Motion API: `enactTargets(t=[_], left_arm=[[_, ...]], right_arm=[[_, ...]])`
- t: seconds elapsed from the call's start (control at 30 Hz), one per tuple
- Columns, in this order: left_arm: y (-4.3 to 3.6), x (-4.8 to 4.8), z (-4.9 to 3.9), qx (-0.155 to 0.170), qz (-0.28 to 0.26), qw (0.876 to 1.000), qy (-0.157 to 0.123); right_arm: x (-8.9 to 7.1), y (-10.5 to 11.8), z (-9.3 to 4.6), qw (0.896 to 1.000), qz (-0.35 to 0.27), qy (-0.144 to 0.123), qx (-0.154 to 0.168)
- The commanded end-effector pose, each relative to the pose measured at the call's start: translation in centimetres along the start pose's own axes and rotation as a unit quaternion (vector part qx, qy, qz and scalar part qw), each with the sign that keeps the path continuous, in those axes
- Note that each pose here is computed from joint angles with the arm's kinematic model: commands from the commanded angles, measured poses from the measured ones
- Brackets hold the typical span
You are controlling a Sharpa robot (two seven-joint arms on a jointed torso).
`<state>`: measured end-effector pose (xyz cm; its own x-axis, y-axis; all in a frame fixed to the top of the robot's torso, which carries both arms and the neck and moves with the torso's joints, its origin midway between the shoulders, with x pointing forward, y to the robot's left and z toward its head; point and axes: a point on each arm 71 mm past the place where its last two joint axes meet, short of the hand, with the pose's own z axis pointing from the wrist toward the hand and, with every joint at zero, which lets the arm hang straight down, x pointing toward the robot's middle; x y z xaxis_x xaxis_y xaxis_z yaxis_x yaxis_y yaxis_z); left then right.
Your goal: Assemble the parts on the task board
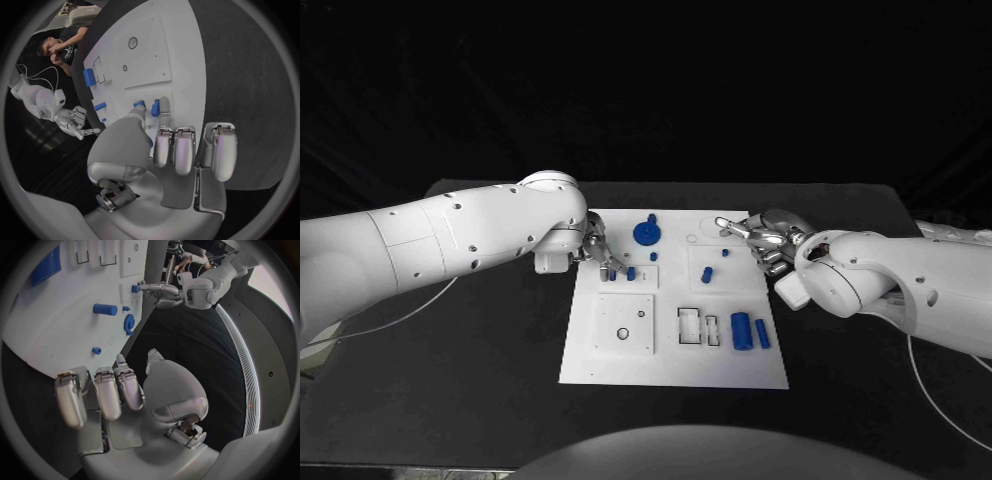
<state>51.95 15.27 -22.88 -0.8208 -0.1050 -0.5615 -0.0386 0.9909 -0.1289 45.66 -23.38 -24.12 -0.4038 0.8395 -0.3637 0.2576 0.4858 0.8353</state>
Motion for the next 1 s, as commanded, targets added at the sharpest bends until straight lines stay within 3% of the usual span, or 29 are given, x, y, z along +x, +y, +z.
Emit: enactTargets(t=[0.03, 0.57, 1.0], left_arm=[[-0.17, 0.2, 0.0, 0.001, 0.001, 1.0, 0.012], [0.64, -0.42, -0.26, 0.026, -0.038, 0.998, -0.037], [1.04, -0.77, -0.35, 0.043, -0.054, 0.996, -0.053]], right_arm=[[0.1, 0.1, 0.0, 1.0, -0.002, 0.004, -0.003], [0.0, 0.0, 0.0, 1.0, -0.002, 0.003, -0.002], [0.0, -0.1, 0.0, 1.0, -0.002, 0.003, -0.001]])
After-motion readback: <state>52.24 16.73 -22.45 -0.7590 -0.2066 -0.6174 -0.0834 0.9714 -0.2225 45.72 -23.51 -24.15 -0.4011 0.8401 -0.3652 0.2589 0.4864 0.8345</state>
